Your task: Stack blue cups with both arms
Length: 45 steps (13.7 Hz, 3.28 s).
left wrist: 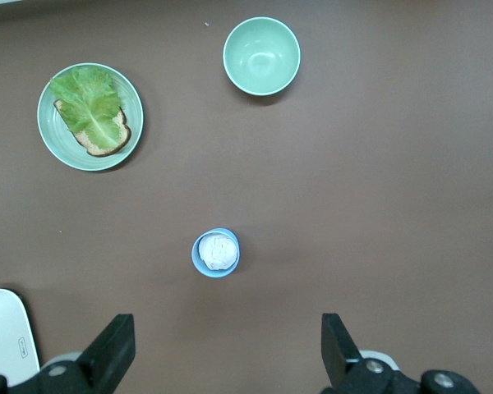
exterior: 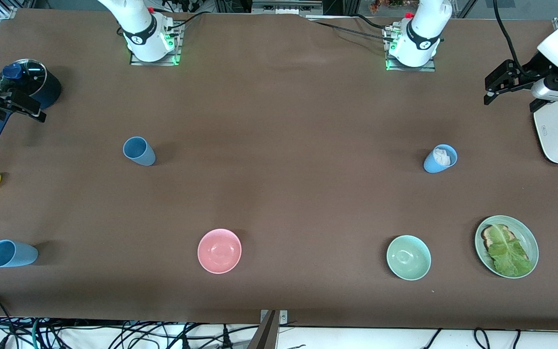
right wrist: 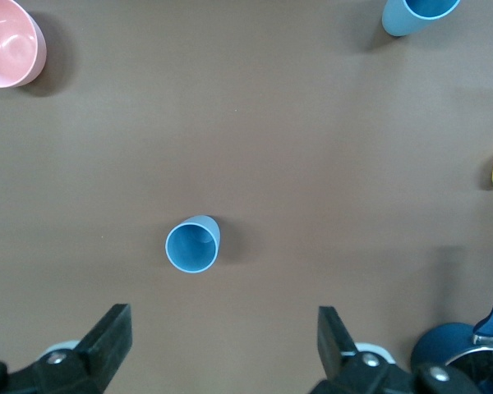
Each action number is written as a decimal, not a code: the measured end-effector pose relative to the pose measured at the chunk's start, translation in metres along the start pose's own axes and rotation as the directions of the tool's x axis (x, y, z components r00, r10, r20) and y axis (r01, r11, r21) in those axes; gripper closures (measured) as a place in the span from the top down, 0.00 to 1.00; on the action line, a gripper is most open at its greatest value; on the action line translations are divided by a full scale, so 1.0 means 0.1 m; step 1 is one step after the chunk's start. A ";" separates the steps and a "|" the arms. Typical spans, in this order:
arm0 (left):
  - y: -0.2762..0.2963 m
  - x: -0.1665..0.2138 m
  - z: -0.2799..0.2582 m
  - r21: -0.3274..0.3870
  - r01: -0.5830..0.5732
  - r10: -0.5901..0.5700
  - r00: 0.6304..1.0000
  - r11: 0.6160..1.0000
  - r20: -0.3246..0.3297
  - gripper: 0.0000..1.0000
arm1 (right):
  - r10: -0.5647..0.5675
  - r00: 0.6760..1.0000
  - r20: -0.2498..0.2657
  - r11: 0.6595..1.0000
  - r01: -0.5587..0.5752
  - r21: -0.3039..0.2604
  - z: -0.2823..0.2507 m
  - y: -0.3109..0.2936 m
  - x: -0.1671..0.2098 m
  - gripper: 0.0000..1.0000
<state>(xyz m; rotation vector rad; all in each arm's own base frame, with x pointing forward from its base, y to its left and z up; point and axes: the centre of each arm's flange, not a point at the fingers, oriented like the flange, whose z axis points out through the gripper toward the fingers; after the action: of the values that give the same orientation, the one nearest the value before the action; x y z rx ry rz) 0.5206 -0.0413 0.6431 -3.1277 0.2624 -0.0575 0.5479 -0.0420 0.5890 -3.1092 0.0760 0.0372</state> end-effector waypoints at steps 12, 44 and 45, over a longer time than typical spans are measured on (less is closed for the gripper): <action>0.00 0.02 -0.02 0.001 0.000 0.000 1.000 1.000 -0.020 1.00 | 0.010 1.000 0.019 1.000 -0.010 0.001 0.02 0.06 -0.02 1.00; -0.98 -0.66 2.99 0.000 -0.002 0.002 1.000 1.000 -0.022 1.00 | 0.011 1.000 0.024 1.000 -0.011 0.001 0.02 0.07 -0.02 1.00; -0.97 -0.72 3.07 0.003 -0.001 0.001 1.000 1.000 -0.031 1.00 | 0.011 1.000 0.024 1.000 -0.011 0.001 0.02 0.07 -0.03 1.00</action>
<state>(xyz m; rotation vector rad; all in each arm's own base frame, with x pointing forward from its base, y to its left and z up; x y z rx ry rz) 0.4772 0.0666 0.3338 -3.1257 0.2633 -0.1063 0.5450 -0.0491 0.5867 -3.1066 0.0925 0.0741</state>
